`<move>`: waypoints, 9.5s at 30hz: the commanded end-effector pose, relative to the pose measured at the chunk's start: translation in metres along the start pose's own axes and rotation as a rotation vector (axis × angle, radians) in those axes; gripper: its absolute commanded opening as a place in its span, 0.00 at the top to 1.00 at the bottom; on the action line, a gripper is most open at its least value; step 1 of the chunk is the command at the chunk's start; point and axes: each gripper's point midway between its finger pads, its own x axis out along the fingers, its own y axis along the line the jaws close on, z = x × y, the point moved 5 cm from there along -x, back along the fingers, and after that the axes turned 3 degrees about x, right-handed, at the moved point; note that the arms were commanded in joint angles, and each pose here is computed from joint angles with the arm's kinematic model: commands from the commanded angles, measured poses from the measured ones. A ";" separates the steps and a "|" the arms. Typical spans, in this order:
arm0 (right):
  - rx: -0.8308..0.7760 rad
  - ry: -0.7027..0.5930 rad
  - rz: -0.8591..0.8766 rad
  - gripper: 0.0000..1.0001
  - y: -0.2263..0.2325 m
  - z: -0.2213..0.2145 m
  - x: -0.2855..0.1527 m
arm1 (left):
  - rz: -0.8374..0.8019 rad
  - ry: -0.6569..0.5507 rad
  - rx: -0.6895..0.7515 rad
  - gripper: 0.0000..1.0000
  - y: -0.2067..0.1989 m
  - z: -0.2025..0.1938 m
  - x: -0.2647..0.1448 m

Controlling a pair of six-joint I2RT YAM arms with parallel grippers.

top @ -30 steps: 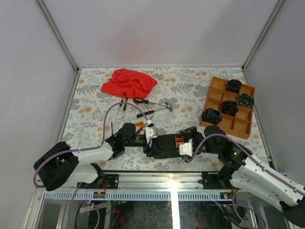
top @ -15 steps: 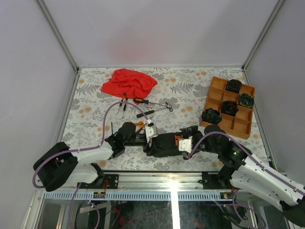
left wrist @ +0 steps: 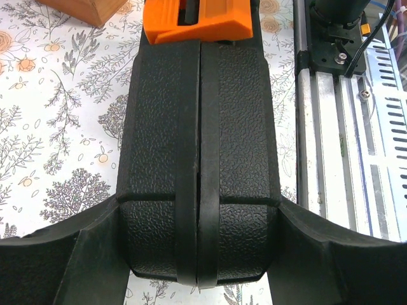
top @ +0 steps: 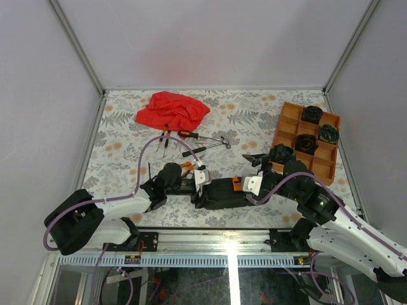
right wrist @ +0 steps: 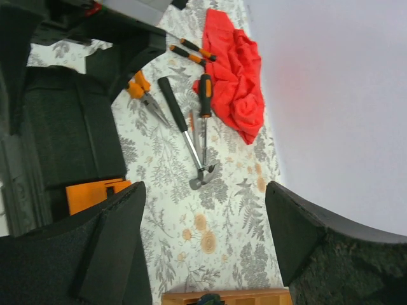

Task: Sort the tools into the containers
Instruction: Adjust the storage box at the center of the board, then open the storage box at the center of the board.

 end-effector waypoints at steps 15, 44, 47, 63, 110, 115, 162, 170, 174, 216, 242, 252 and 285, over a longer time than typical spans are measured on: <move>-0.068 -0.133 0.171 0.12 0.021 0.018 -0.007 | -0.045 0.009 0.017 0.83 -0.005 0.000 0.001; -0.042 0.011 0.227 0.16 0.040 -0.019 0.011 | -0.056 0.011 0.022 0.83 -0.004 0.001 0.004; -0.039 0.021 0.200 0.16 0.036 -0.019 0.011 | -0.060 0.011 0.023 0.83 -0.004 0.001 0.004; -0.042 0.083 0.034 0.17 0.010 -0.022 0.011 | -0.068 0.012 0.023 0.84 -0.005 0.000 0.004; 0.687 0.482 0.169 0.01 0.031 -0.015 -0.008 | 0.065 -0.005 0.065 0.32 0.012 0.005 -0.005; 0.575 0.466 0.230 0.00 0.041 -0.029 0.003 | 0.035 -0.008 0.105 0.36 0.009 0.004 -0.006; 0.586 0.410 0.234 0.87 0.056 -0.038 0.011 | 0.200 -0.363 0.250 0.00 0.003 0.059 -0.043; 0.818 0.367 -0.002 0.83 0.040 -0.034 0.025 | 0.509 -0.505 0.100 0.00 0.025 0.082 -0.076; 1.067 0.297 -0.207 0.88 0.030 -0.032 0.032 | 0.744 -0.541 -0.104 0.00 0.049 0.078 -0.091; 1.809 0.211 -0.605 0.32 0.094 -0.101 0.053 | 0.984 -0.004 -0.819 0.00 0.066 0.022 -0.065; 1.527 0.622 -0.686 0.01 0.083 -0.105 0.009 | 1.020 0.060 -0.851 0.00 0.077 0.016 -0.060; 1.426 0.715 -0.507 0.01 0.072 -0.093 0.031 | 1.047 0.095 -0.857 0.00 0.085 0.031 -0.059; 1.602 0.451 -0.399 0.02 0.062 -0.088 0.027 | 0.951 0.150 -0.852 0.00 0.075 0.014 -0.048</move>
